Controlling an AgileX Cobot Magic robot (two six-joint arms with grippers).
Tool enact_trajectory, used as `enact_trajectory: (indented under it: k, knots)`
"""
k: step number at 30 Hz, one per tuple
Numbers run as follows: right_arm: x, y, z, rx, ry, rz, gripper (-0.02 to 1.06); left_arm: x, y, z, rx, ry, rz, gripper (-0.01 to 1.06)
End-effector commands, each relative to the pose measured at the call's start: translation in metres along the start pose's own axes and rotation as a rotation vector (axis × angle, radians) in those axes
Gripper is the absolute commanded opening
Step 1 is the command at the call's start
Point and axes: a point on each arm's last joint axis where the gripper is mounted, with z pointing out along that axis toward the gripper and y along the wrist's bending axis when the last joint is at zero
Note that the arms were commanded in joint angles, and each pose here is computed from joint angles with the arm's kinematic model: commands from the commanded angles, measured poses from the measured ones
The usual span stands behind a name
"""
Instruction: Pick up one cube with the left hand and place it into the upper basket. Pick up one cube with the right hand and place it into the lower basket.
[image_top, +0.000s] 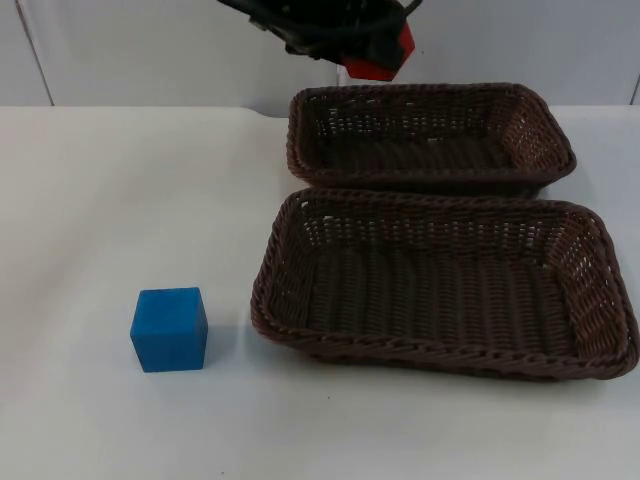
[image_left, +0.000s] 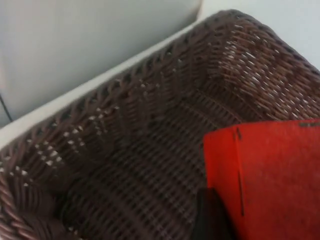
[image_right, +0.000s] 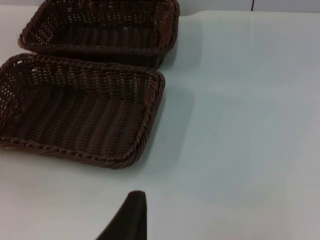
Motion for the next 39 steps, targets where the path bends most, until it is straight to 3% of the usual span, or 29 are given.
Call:
enact_trajectory:
  k: [1, 11, 24, 39]
  knots:
    - [0.000, 0.000, 0.000, 0.008, -0.007, 0.003, 1.05, -0.005, -0.002, 0.003, -0.004, -0.035, -0.019, 0.00]
    - [0.000, 0.000, 0.000, 0.008, -0.007, 0.003, 1.05, 0.006, 0.002, 0.027, -0.023, -0.044, -0.029, 0.00]
    - [0.000, 0.000, 0.000, 0.010, -0.007, 0.002, 1.05, 0.032, 0.019, 0.063, -0.125, -0.072, -0.030, 0.00]
    - [0.000, 0.000, 0.000, 0.010, -0.007, 0.002, 1.05, 0.055, 0.021, 0.082, -0.107, -0.003, -0.034, 0.00]
